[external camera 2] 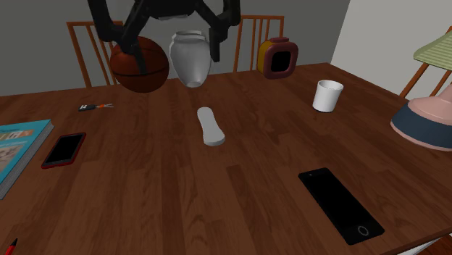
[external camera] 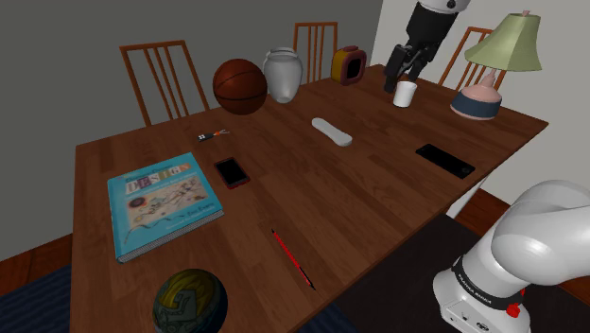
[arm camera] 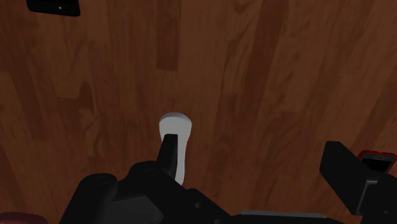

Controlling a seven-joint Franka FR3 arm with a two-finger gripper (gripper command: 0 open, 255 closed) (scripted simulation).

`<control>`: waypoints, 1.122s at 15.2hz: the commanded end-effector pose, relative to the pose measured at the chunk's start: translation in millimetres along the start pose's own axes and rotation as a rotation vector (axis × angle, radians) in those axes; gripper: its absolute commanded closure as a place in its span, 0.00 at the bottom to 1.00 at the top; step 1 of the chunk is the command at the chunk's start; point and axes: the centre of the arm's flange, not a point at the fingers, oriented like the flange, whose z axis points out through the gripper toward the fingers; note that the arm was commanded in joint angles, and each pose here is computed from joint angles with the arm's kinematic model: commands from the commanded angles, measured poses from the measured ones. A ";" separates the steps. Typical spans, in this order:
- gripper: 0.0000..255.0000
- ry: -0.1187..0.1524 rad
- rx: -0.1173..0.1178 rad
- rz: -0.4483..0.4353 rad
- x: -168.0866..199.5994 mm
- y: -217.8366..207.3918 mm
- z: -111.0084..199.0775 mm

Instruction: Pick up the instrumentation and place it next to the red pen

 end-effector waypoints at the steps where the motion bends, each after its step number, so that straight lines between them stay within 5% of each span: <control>1: 0.00 0.000 0.000 0.000 0.0 0.0 0.0; 17: 0.00 -0.034 0.005 0.048 127.2 42.7 167.3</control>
